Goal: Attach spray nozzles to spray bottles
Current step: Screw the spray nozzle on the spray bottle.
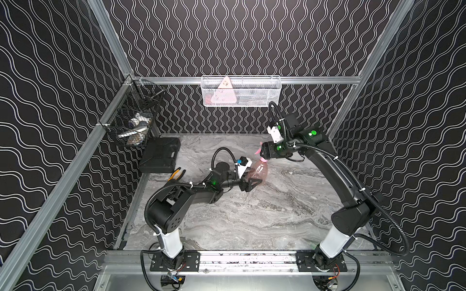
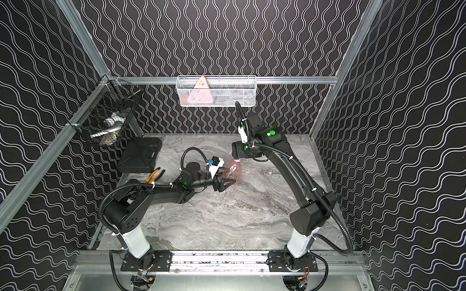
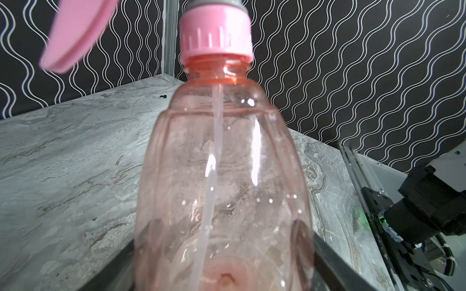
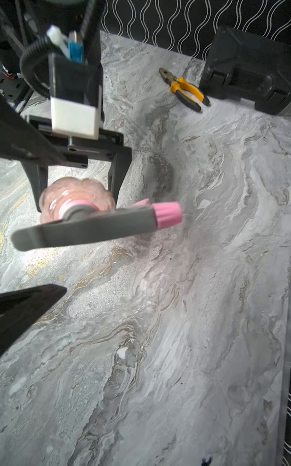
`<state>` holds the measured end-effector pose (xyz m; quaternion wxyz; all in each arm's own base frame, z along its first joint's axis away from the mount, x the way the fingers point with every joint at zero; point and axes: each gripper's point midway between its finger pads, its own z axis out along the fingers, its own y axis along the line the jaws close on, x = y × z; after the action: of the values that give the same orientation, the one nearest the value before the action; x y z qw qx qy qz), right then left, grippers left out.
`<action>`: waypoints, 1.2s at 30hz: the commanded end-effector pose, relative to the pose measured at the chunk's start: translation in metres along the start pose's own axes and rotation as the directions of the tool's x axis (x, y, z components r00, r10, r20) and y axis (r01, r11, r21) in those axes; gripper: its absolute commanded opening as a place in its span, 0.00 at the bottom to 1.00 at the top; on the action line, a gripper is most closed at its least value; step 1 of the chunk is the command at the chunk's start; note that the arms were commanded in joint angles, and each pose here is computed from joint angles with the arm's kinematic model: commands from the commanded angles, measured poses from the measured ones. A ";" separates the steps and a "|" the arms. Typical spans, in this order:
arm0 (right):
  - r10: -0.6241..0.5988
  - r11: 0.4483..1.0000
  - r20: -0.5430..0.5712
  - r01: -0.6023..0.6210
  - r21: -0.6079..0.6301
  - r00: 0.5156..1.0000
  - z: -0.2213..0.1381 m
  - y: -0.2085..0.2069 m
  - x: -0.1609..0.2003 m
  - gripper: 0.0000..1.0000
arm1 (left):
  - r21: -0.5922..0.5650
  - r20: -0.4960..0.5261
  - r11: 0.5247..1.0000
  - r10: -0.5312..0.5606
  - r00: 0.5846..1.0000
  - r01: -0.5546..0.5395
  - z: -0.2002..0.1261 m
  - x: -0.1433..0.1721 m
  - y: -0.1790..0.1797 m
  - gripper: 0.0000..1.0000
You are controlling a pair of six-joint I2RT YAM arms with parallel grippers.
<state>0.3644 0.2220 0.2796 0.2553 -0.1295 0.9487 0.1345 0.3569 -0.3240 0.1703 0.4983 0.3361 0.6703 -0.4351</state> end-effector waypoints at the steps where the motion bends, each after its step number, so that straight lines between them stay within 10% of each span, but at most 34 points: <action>1: -0.015 0.999 -0.011 0.014 -0.043 1.000 0.008 0.007 0.003 0.70 | 0.007 0.037 0.999 0.037 0.999 -0.037 -0.002 -0.013 -0.004 0.31; 19: 0.023 0.995 -0.008 -0.024 -0.093 1.000 0.026 0.017 -0.007 0.46 | 0.015 0.037 0.999 0.036 0.999 -0.036 -0.002 -0.014 -0.007 0.31; 36: 0.033 0.996 -0.034 -0.035 -0.077 0.999 0.032 0.013 0.000 0.45 | 0.012 0.035 0.999 0.046 0.998 -0.047 -0.003 -0.017 -0.006 0.31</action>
<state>0.3739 0.2455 0.2540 0.2303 -0.1304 0.9486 0.1736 0.3561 -0.3237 0.1767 0.5035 0.3367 0.6661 -0.4352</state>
